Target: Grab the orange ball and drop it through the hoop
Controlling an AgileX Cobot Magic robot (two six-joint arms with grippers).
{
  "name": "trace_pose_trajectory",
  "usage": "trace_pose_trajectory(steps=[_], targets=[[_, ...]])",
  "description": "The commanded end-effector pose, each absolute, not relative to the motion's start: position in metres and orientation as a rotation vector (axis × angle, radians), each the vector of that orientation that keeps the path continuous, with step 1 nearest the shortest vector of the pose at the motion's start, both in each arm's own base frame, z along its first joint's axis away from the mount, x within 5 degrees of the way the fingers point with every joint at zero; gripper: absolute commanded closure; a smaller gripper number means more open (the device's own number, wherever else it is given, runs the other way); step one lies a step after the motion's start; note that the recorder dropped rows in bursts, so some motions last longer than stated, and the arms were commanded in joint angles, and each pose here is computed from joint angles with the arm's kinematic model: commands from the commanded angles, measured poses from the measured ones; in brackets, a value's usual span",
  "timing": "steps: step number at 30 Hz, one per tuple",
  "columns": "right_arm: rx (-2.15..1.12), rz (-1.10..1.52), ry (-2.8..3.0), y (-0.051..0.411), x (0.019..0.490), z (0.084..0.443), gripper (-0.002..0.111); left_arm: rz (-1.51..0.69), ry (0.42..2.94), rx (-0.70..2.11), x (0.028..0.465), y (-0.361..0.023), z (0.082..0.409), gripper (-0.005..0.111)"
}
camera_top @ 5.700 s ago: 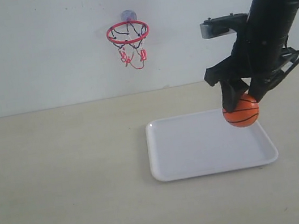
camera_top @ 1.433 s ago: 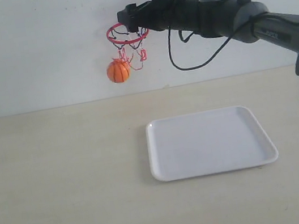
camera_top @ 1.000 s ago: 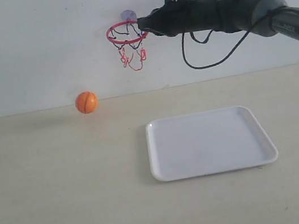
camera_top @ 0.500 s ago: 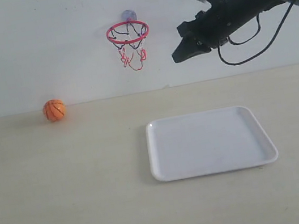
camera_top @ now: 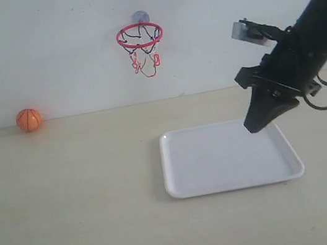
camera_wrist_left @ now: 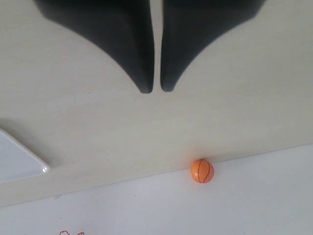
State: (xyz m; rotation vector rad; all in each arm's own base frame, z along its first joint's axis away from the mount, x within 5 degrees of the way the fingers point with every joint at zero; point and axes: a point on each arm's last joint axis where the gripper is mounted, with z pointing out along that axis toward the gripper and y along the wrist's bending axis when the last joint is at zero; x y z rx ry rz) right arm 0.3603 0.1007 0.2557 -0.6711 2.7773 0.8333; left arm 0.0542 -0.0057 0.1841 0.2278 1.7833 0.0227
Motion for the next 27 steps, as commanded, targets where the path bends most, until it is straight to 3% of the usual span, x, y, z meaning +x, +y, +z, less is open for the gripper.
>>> trace_pose_trajectory(steps=[1, 13, 17, 22, 24, 27], targets=[[-0.628, 0.898, 2.796, 0.097, 0.313, 0.265, 0.109, 0.029, 1.773, 0.232, 0.054, -0.006, 0.186, 0.103], [-0.630, 0.890, 2.774, 0.094, 0.296, 0.275, 0.109, 0.029, 1.773, 0.232, 0.054, -0.006, 0.186, 0.103], [-0.636, 0.888, 2.705, 0.094, 0.285, 0.296, 0.109, 0.029, 1.773, 0.232, 0.054, -0.006, 0.186, 0.103], [-0.454, 0.707, 2.264, 0.078, 0.212, 0.376, 0.109, 0.029, 1.773, 0.232, 0.054, -0.006, 0.186, 0.103], [-0.457, 0.583, 2.084, 0.068, 0.178, 0.378, 0.109, 0.029, 1.773, 0.232, 0.054, -0.006, 0.186, 0.103], [-0.381, 0.405, 1.866, 0.049, 0.128, 0.351, 0.109, 0.029, 1.773, 0.232, 0.054, -0.006, 0.186, 0.103]])
